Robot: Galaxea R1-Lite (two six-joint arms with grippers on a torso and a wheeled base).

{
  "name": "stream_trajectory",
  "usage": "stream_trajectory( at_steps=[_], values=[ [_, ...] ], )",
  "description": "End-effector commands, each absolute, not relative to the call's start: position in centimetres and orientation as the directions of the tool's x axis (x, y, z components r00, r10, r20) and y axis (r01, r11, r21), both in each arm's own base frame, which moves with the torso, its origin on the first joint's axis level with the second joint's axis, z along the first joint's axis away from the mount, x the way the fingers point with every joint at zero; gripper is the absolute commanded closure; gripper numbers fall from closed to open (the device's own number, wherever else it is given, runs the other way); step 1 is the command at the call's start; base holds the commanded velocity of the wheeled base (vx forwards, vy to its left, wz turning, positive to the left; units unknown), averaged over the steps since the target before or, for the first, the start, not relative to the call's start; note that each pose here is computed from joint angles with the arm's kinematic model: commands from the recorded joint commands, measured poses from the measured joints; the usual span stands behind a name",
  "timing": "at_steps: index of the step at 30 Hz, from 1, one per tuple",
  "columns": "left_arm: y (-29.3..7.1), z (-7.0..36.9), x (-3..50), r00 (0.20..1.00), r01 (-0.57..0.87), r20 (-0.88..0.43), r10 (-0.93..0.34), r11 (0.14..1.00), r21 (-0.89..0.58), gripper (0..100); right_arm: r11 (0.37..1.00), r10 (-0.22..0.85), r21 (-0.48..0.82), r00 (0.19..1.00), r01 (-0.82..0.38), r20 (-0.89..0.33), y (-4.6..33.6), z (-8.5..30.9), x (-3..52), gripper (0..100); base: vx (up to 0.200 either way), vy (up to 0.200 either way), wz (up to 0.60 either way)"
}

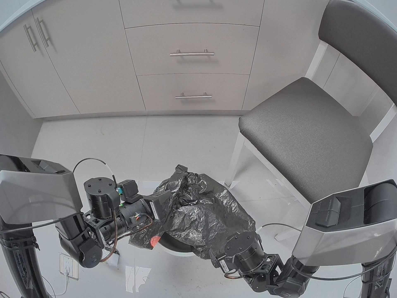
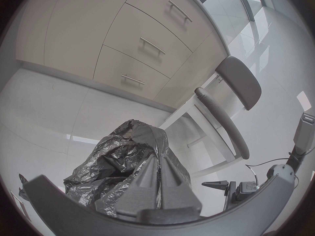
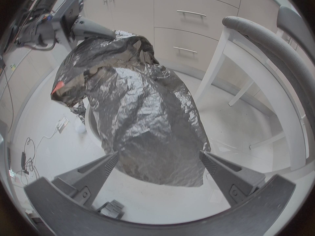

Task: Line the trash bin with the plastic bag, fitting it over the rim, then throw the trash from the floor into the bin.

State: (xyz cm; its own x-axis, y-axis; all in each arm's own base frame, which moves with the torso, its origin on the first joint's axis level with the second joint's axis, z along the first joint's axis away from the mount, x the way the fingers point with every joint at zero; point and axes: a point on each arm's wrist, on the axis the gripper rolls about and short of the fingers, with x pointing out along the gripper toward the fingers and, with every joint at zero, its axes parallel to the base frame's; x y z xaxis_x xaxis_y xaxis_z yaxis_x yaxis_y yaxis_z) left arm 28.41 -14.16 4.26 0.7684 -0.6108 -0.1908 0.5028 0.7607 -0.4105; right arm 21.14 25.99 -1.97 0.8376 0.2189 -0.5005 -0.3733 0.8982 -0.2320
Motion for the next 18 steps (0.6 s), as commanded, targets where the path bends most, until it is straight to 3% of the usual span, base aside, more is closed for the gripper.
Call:
stream_trajectory(
  at_steps=[1,11,18],
  values=[
    [-14.2,4.2,28.4,0.768,0.502,-0.192,-0.611,0.761,-0.411,100,0.881,0.227,-0.25,0.821,-0.403,-0.523,25.7,-2.5,19.7,0,0.0,0.0,0.0],
    [-14.2,4.2,28.4,0.768,0.502,-0.192,-0.611,0.761,-0.411,100,0.845,0.298,-0.253,0.807,-0.471,-0.509,27.7,-3.4,17.9,0,0.0,0.0,0.0],
    [-14.3,4.2,28.4,0.767,0.503,-0.192,-0.612,0.76,-0.411,100,0.844,0.289,-0.271,0.818,-0.463,-0.497,28.5,-4.1,18.2,0,0.0,0.0,0.0]
  ],
)
